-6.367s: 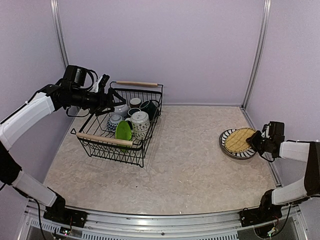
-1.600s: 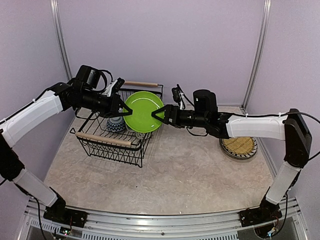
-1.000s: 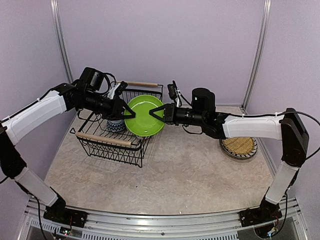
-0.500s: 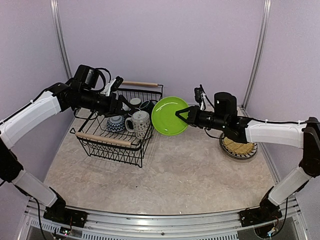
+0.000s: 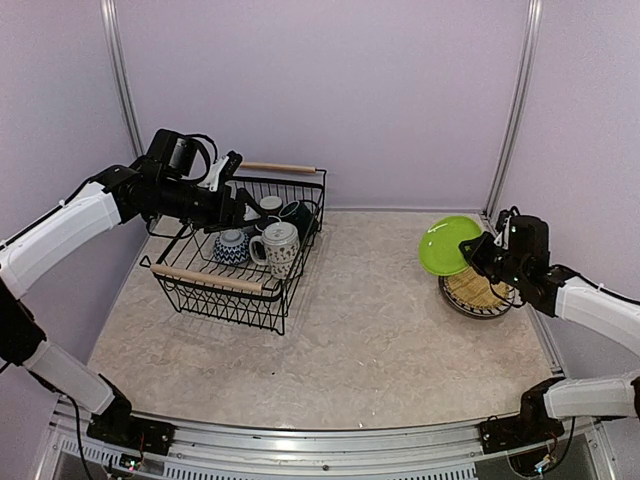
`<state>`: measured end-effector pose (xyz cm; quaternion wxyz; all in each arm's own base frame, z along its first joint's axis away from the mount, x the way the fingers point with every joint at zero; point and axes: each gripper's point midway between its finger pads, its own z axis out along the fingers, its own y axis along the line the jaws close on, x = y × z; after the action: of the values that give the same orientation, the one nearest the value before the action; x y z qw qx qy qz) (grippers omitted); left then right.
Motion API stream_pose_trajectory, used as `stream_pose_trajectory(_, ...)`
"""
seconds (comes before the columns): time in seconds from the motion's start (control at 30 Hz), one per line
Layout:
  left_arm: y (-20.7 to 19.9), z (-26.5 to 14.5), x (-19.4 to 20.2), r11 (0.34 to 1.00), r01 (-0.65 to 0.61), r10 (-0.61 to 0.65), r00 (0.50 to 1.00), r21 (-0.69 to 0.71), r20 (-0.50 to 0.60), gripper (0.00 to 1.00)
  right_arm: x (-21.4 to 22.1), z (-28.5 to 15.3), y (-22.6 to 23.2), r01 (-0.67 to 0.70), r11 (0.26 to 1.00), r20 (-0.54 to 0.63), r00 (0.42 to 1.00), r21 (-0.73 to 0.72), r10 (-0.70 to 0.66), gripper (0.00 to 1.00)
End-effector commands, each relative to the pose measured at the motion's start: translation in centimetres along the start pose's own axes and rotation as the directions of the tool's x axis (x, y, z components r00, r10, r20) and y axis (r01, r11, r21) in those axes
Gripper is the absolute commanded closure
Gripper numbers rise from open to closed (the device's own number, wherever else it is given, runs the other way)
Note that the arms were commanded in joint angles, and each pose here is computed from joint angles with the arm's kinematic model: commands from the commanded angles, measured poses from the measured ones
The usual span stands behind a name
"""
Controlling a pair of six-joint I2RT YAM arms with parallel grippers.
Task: Unload the mixed dishes from the dish rack
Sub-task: Place the plate with another plate.
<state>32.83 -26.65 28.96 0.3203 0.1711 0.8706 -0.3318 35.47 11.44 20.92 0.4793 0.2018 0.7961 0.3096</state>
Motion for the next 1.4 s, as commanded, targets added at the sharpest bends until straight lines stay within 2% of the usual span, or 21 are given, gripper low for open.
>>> stream_pose_trajectory(0.0, 0.4, -0.1, 0.2, 1.0, -0.007, 0.007, 1.0, -0.022, -0.002, 0.23, -0.5, -1.4, -6.1, -0.079, 0.978, 0.045, 0.996, 0.193, 0.072, 1.0)
stream_pose_trajectory(0.37, 0.5, -0.1, 0.2, 1.0, -0.011, 0.011, 1.0, -0.029, -0.001, 0.22, -2.6, -0.8, -12.7, -0.154, 0.945, 0.031, 0.988, 0.289, 0.152, 1.0)
stream_pose_trajectory(0.6, 0.5, -0.1, 0.3, 0.999, -0.013, 0.013, 1.0, -0.034, -0.004, 0.21, -1.6, 1.1, -14.5, -0.14, 0.944, -0.061, 0.984, 0.3, 0.165, 1.0)
stream_pose_trajectory(0.77, 0.6, -0.1, 0.2, 0.999, -0.015, 0.015, 1.0, -0.04, -0.004, 0.21, -0.9, 2.3, -15.3, -0.106, 0.944, -0.117, 0.982, 0.313, 0.149, 0.96)
stream_pose_trajectory(1.07, 0.7, -0.1, 0.3, 0.999, -0.017, 0.017, 1.0, -0.042, -0.007, 0.21, -0.9, 2.6, -15.8, -0.052, 0.946, -0.132, 0.986, 0.319, 0.099, 0.65)
stream_pose_trajectory(1.37, 0.5, -0.1, 0.3, 0.999, -0.014, 0.014, 1.0, -0.034, -0.01, 0.21, -0.6, 1.0, -17.4, 0.051, 0.904, -0.187, 0.982, 0.425, 0.033, 0.34)
